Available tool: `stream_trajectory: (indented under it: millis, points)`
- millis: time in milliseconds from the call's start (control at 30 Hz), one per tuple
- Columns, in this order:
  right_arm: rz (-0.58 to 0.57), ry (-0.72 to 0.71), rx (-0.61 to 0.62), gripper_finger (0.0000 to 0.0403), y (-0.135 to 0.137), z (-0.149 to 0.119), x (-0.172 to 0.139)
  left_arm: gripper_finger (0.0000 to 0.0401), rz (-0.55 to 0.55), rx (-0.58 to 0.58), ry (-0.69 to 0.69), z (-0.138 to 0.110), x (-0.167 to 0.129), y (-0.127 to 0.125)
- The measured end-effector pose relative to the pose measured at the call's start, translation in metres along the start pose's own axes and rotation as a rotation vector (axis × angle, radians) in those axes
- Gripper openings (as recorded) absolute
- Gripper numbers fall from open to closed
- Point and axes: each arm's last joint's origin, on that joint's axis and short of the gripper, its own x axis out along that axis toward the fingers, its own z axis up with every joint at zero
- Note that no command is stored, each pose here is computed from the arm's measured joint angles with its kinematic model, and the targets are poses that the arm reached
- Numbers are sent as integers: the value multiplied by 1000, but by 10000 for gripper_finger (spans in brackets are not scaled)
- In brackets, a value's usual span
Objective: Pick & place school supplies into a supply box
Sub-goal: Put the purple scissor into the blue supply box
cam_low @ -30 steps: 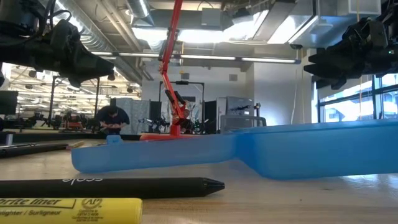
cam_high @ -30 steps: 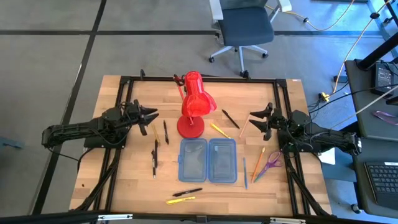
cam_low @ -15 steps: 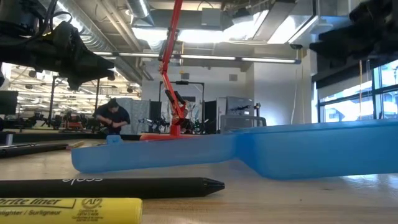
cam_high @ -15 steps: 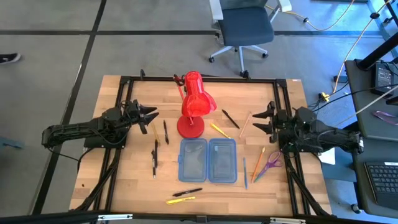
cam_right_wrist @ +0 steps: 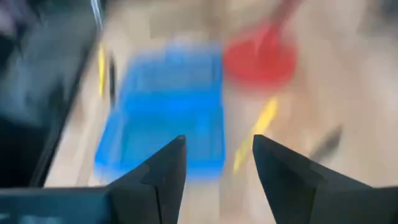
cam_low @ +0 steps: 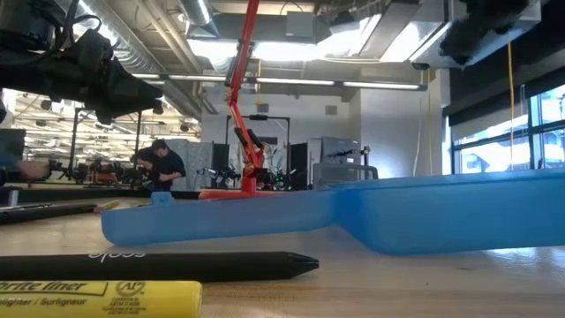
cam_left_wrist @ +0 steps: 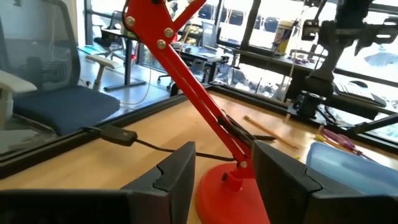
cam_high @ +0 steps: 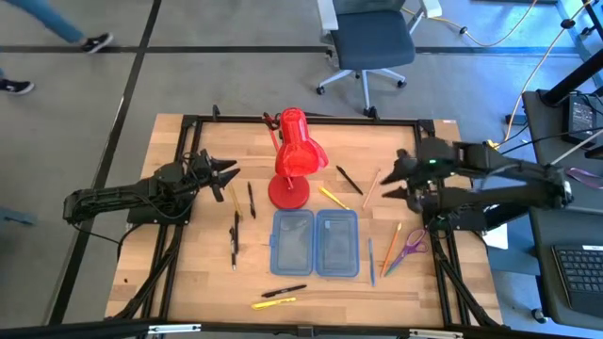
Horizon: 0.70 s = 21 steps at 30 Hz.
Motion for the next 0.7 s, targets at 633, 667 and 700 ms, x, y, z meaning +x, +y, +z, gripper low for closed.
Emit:
stream_trajectory:
  millis: [633,667,700]
  points:
    - [-163,1056,23,189,75,-36,91,153,7,-2,-1,0,0,0]
    - [-168,1083,-5,189,80,-40,95,153,8,-2,-2,0,0,0]
    - [-172,1110,-37,189,85,-43,100,154,8,-2,-1,0,0,0]
